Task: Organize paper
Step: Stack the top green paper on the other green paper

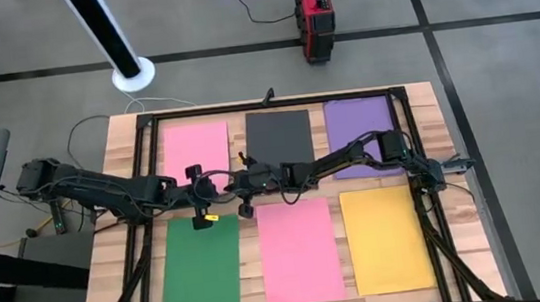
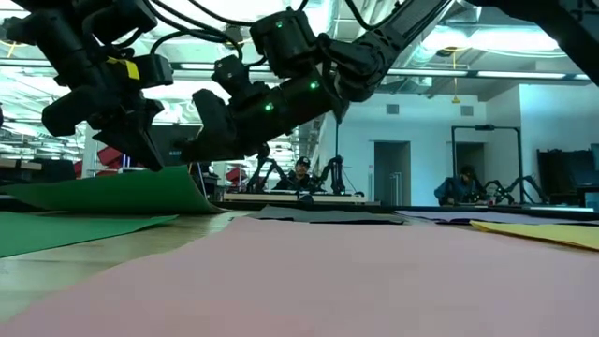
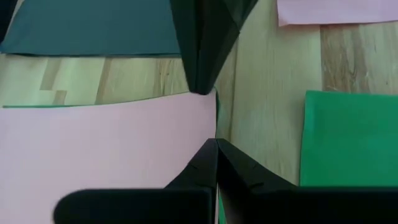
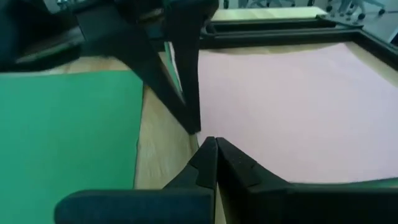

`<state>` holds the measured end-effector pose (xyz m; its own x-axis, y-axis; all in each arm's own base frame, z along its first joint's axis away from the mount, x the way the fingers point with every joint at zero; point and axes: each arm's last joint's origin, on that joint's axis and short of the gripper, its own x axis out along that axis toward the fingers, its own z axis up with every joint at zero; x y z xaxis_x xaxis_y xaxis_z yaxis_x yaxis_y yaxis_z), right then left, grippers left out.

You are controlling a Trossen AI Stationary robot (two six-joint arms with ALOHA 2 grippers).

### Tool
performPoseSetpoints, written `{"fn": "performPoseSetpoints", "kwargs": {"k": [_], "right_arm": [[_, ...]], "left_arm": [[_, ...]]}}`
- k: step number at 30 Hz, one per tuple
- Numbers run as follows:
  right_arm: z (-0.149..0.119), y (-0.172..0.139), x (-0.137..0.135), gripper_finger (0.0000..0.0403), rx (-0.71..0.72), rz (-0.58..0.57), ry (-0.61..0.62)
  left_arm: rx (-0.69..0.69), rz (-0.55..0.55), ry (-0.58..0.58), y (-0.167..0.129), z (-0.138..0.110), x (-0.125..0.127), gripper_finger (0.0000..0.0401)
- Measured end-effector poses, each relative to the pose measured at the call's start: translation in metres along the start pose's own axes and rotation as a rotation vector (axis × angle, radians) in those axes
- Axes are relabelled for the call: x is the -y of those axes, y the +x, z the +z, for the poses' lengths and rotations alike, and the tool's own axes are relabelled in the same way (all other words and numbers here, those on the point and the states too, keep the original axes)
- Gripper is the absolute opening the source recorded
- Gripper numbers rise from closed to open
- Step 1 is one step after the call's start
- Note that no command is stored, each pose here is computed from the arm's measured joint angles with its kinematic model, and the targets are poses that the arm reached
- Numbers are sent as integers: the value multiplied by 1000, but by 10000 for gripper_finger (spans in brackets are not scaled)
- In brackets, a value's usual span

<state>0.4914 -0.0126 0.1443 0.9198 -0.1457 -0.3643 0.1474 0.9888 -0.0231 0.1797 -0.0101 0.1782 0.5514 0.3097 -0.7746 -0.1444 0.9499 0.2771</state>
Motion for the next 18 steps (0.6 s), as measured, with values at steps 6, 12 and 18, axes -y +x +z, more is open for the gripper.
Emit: {"fn": "performPoseSetpoints", "kwargs": {"k": [6, 12, 18], "right_arm": [[-5, 1, 4, 0, -52, 36, 30], [-9, 0, 3, 0, -94, 62, 32], [-11, 0, 2, 0, -109, 89, 25]], "left_arm": [[-1, 0, 0, 0, 0, 0, 0], [1, 19, 2, 0, 0, -1, 0], [1, 26, -4, 0, 0, -1, 0]]}}
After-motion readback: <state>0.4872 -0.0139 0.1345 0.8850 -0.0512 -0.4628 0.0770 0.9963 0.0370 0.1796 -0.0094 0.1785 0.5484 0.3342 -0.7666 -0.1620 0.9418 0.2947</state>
